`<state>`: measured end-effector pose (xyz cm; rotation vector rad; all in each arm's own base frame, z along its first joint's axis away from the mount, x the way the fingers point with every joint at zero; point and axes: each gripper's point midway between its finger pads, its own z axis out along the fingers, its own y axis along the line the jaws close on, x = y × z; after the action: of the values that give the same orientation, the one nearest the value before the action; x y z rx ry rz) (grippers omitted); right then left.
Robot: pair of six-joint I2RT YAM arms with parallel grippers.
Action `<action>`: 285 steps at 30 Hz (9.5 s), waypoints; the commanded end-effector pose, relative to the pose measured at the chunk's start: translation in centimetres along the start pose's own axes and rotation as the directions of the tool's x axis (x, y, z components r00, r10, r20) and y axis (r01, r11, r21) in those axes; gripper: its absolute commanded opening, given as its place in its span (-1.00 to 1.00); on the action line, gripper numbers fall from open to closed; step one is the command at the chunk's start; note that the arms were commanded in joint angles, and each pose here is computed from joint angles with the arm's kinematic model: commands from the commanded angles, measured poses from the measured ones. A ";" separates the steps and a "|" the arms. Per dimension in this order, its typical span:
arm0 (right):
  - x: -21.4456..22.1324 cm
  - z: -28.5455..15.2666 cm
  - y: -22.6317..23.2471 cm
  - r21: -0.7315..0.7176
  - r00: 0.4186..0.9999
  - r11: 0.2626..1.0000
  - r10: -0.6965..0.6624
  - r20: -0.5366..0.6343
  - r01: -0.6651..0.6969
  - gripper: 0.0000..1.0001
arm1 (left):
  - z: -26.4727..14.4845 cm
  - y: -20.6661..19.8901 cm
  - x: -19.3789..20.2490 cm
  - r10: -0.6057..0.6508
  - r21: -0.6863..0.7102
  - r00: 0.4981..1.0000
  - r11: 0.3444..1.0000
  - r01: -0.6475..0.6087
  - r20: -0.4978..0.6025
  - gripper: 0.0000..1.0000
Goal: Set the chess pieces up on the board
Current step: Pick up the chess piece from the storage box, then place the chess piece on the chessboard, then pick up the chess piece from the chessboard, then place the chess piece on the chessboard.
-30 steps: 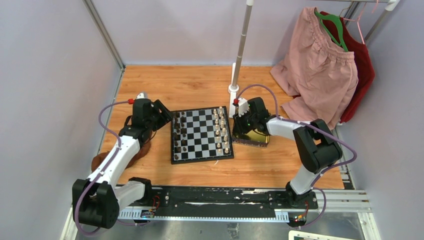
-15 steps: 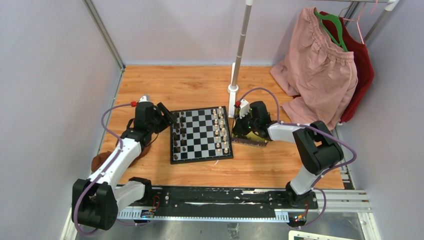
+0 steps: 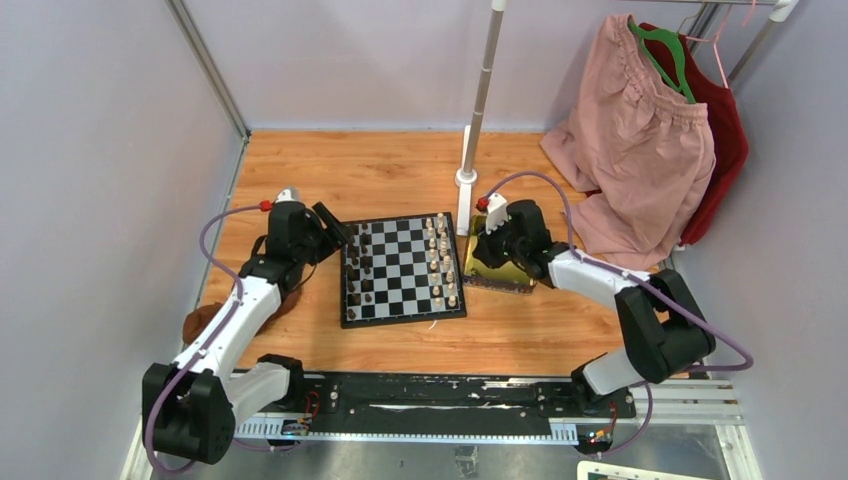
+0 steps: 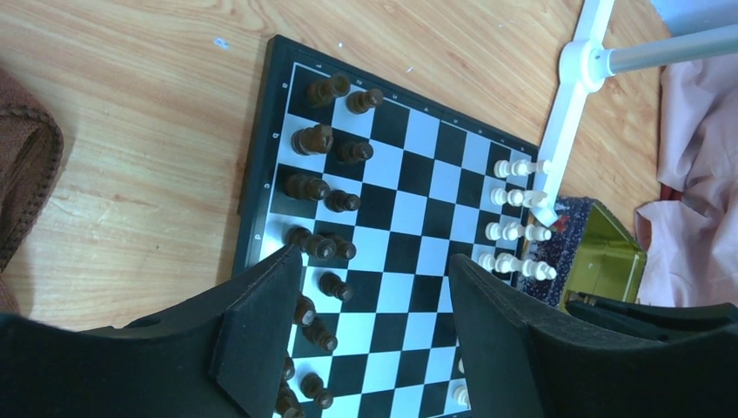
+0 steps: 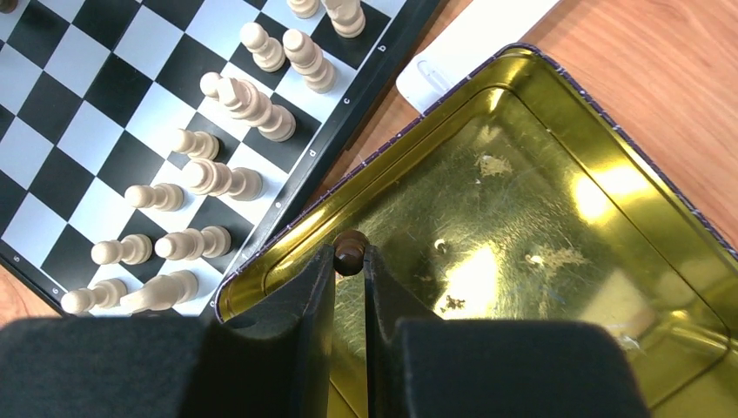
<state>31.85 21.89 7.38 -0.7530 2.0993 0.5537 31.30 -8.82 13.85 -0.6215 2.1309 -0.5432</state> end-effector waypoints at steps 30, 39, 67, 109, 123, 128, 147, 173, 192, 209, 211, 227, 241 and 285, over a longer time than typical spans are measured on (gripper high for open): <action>-5.4 5.0 18.4 -0.311 0.964 0.916 -0.267 -0.006 0.251 -0.96 | -3.6 -2.7 -1.7 0.094 0.063 0.996 0.994 -0.093 -0.009 0.37; -4.9 9.7 20.0 -0.354 0.954 0.892 -0.300 0.001 0.281 -0.96 | -3.9 -1.7 -0.7 0.105 0.055 0.994 0.993 -0.104 -0.020 0.37; -2.8 10.3 18.8 -0.308 0.964 0.919 -0.266 -0.021 0.246 -0.31 | -4.4 -1.0 0.0 0.128 0.057 0.992 0.990 -0.127 -0.016 0.37; -10.4 -2.1 3.9 0.366 0.973 0.925 -0.171 0.153 0.104 -0.32 | 0.1 -3.5 9.6 0.552 0.075 0.736 0.816 -0.573 -0.391 0.14; -9.9 -1.4 3.0 0.371 0.977 0.924 -0.160 0.144 0.097 -0.32 | 2.1 -3.1 10.8 0.586 0.061 0.692 0.780 -0.623 -0.422 -0.01; -9.8 -1.3 2.8 0.373 0.977 0.923 -0.157 0.141 0.095 -0.32 | 2.7 -3.1 11.1 0.590 0.065 0.683 0.775 -0.629 -0.431 -0.04; -9.2 -1.0 2.3 0.379 0.980 0.920 -0.153 0.126 0.095 -0.32 | 3.9 -3.0 11.7 0.598 0.061 0.670 0.764 -0.642 -0.441 -0.22; -9.4 -1.3 2.0 0.391 0.982 0.918 -0.131 0.135 0.069 -0.32 | 3.0 -3.9 10.1 0.614 0.047 0.678 0.754 -0.655 -0.404 -0.89; -9.3 -2.9 1.6 0.413 0.983 0.909 -0.122 0.137 0.055 -0.32 | -5.0 -2.3 9.1 0.619 0.040 0.679 0.750 -0.660 -0.395 -1.00; -9.1 -2.7 1.7 0.401 0.985 0.915 -0.107 0.136 0.044 -0.32 | -8.4 1.4 11.7 0.595 0.005 0.642 0.735 -0.678 -0.483 -1.00; -9.0 -2.6 1.6 0.402 0.985 0.915 -0.106 0.133 0.044 -0.32 | -8.4 1.6 12.1 0.593 0.004 0.637 0.733 -0.680 -0.492 -1.00; -8.1 -2.0 1.7 0.392 0.989 0.919 -0.091 0.121 0.036 -0.32 | -6.0 1.8 14.3 0.612 0.014 0.626 0.720 -0.694 -0.484 -0.94; -8.0 -2.0 1.5 0.396 0.988 0.917 -0.098 0.117 0.044 -0.32 | -4.0 2.5 14.9 0.622 -0.013 0.640 0.713 -0.701 -0.452 -0.90; -8.9 -1.7 1.9 0.373 0.987 0.927 -0.094 0.130 0.039 -0.33 | -5.7 1.0 12.4 0.623 -0.030 0.678 0.728 -0.685 -0.390 -0.20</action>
<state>33.33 24.88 14.89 -0.5724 1.9699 0.1377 19.32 -14.61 6.85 0.2578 2.6174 -0.0431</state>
